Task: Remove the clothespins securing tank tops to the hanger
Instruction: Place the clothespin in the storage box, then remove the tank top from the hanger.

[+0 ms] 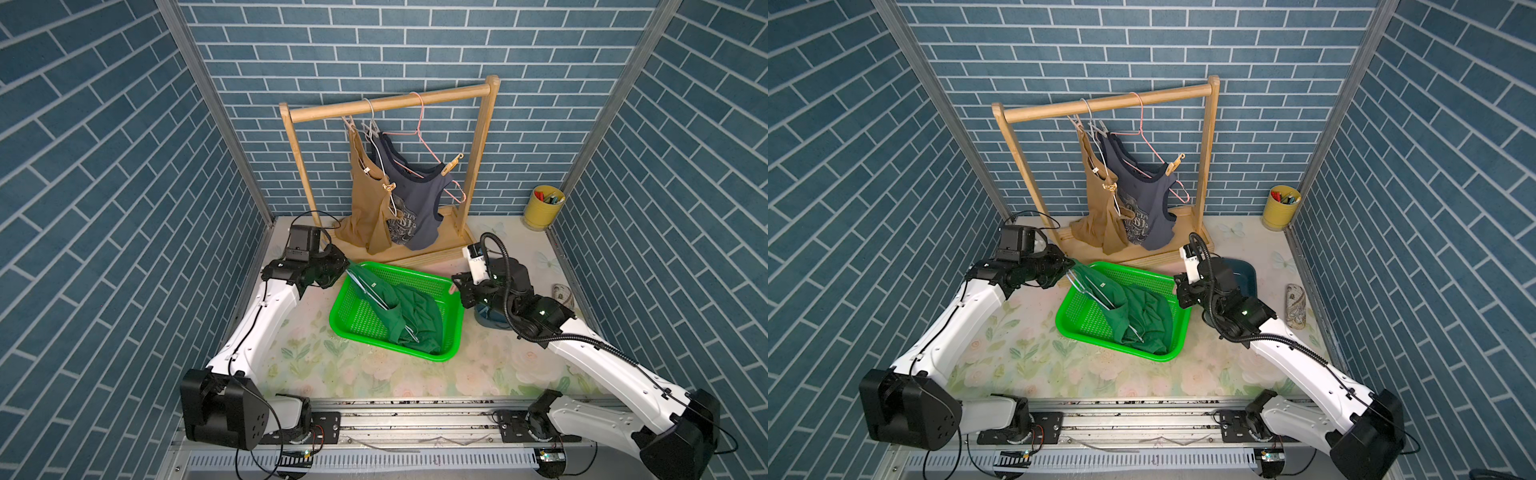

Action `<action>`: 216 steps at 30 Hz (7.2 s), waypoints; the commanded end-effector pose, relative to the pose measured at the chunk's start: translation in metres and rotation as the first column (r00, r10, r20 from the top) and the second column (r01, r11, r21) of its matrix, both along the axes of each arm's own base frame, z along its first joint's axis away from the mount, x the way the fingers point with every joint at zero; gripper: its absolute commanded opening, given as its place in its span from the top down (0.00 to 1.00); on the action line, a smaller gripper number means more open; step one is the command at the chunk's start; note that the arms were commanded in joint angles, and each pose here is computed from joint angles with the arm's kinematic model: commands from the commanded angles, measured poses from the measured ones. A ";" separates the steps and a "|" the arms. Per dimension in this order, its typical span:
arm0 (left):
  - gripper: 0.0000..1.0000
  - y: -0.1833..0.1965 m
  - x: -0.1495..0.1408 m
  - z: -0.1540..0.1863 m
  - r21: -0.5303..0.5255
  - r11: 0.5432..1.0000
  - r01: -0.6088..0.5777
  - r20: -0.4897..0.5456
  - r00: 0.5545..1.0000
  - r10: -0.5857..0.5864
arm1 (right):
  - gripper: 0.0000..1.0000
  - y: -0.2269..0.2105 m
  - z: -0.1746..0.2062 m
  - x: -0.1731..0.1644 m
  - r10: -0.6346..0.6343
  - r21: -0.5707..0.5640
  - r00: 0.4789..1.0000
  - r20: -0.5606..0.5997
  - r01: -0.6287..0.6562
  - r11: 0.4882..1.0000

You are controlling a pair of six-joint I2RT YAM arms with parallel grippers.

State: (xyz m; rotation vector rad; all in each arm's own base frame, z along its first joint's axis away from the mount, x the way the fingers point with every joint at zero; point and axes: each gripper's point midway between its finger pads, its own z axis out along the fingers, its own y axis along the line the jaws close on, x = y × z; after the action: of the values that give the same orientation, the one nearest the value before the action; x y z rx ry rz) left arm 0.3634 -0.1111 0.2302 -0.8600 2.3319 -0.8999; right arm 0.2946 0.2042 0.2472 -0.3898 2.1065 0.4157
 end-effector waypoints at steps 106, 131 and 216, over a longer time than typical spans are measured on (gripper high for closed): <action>1.00 0.006 -0.060 0.186 0.292 0.956 -0.007 0.598 0.781 -0.177 | 0.94 0.177 -0.118 -0.074 0.224 0.124 0.939 -0.262 -0.197 0.972; 1.00 0.007 -0.073 0.151 0.116 0.992 0.052 0.436 0.894 -0.098 | 0.96 0.171 -0.141 -0.072 0.396 0.265 0.884 -0.251 -0.331 0.906; 0.68 -0.014 -0.020 -0.025 0.015 0.989 0.150 0.031 0.988 -0.150 | 1.00 0.078 -0.078 -0.180 0.400 0.048 0.822 -0.406 -0.418 0.907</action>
State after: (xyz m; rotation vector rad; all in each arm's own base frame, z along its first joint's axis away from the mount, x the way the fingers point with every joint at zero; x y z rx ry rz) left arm 0.3416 -0.1320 0.2121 -0.6814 2.3775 -1.0188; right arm 0.1268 0.2936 0.1694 -0.9116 2.3832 0.7242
